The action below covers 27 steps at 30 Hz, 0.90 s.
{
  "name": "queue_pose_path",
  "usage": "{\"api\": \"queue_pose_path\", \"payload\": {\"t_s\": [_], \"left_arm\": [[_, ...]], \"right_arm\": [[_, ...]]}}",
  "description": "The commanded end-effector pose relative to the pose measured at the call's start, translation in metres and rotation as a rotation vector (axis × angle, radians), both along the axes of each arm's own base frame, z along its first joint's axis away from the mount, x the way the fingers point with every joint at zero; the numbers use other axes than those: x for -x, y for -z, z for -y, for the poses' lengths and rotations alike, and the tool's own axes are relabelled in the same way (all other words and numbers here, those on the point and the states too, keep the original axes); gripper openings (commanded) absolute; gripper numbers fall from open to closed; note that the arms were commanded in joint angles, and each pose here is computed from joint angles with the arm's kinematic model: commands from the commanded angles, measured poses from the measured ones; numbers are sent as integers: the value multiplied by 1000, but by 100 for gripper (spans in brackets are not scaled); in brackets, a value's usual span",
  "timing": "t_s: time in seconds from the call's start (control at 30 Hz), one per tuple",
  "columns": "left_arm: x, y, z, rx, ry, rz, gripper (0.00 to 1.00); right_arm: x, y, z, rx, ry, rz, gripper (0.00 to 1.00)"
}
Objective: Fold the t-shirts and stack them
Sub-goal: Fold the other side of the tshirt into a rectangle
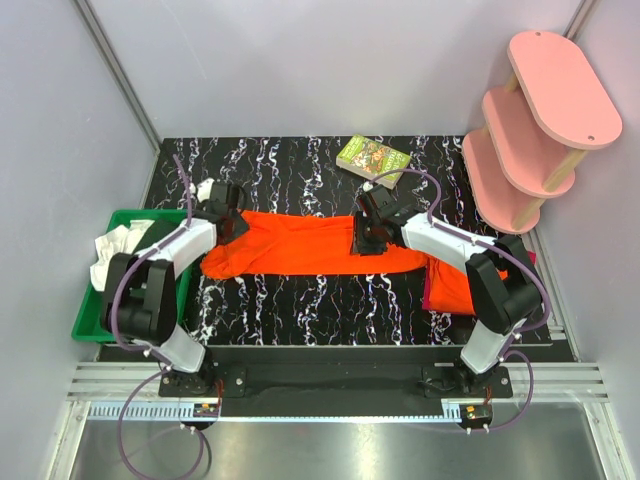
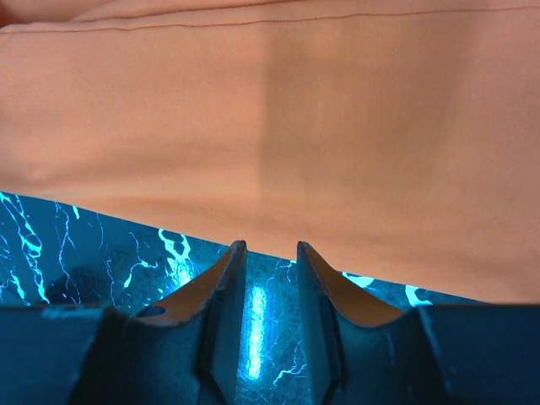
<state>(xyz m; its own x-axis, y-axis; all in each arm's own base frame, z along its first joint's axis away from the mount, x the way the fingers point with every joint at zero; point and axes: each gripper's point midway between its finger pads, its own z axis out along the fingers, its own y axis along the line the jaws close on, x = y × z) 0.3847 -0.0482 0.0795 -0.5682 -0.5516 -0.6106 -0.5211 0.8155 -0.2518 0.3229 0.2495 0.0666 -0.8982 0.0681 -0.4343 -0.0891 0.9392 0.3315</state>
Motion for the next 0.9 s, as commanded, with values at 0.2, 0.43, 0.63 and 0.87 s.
{"api": "queue_pose_path", "payload": {"t_s": [0.2,0.43,0.63,0.87], "left_arm": [[-15,39,11,0,47,-97,34],[-43,56,7,-59,43,-186,34],[-58,58,7,-60,46,-201,35],[-65,37,7,-61,52,-142,39]], "right_arm": [[-13,-22,-4,-36,27,72,38],[-9,-22,3,-12,29,66,38],[-3,-20,13,30,27,70,38],[-13,-36,21,57,64,125,39]]}}
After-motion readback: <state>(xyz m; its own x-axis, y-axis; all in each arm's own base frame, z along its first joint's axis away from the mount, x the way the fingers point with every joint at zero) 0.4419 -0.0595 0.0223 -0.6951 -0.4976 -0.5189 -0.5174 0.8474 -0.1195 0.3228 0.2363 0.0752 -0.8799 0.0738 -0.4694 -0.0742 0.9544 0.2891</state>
